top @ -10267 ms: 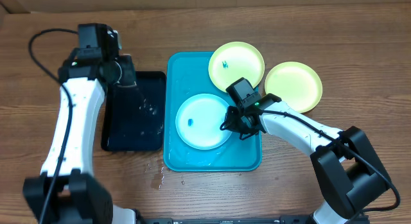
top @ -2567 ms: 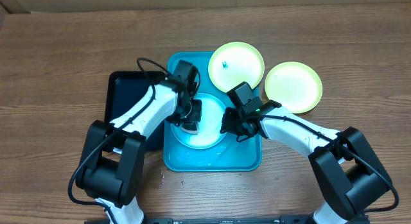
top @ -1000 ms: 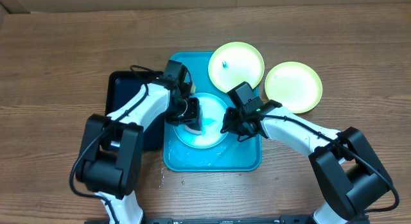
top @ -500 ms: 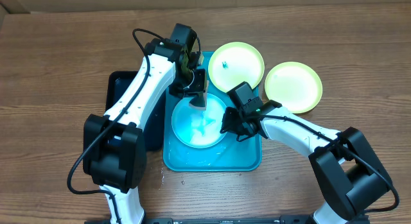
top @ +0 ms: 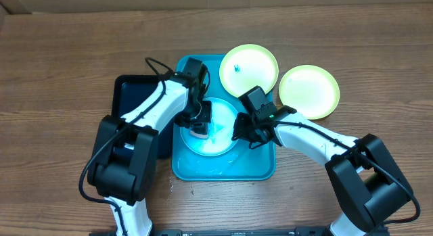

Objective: Clean dirty plates on tray and stack at the side
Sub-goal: 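Keep scrubbing the light blue plate in circles with the left gripper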

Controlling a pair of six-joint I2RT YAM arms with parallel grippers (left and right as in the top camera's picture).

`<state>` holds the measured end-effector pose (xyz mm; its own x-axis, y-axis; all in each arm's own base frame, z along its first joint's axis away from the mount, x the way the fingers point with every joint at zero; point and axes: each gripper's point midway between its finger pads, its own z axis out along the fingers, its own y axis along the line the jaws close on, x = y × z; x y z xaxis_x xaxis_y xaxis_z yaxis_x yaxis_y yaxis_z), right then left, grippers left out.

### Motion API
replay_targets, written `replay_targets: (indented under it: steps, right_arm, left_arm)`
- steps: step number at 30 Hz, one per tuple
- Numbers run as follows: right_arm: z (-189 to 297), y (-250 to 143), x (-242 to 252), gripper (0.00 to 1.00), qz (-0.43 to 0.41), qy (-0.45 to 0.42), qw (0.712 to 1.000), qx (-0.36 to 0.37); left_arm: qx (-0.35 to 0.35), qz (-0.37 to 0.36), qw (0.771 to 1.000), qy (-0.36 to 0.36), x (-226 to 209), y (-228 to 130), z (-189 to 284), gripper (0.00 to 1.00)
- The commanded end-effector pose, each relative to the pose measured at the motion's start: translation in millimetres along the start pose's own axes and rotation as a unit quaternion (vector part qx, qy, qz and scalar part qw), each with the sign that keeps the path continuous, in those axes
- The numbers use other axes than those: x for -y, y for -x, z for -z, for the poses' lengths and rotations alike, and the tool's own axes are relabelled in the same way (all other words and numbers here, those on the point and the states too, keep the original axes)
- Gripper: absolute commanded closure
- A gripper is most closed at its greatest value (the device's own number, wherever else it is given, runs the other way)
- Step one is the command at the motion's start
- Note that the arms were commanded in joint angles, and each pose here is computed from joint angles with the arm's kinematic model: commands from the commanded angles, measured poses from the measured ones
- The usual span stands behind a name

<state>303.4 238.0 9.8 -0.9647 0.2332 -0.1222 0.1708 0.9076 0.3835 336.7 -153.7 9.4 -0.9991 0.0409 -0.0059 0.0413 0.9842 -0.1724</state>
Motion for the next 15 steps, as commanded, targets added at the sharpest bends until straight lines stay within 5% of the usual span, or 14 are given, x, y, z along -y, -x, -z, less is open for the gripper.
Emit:
replay_targets:
  steps: [1, 7, 15]
  right_arm:
    - [2.9, -1.2, -5.5, 0.96, 0.006, 0.012, 1.000, 0.001]
    - [2.9, -1.3, -5.4, 0.96, 0.006, 0.011, 1.000, 0.001]
    - [2.9, -2.2, -4.5, 0.96, 0.005, 0.009, 1.000, -0.001]
  left_arm:
    - [-0.031, -0.002, 0.993, -0.113, 37.3, -17.7, -16.4, 0.96]
    - [-0.024, -0.023, 0.981, -0.189, 70.7, -12.9, -7.5, 0.96]
    - [0.022, -0.046, 0.984, -0.171, 70.0, 32.4, 78.2, 0.96]
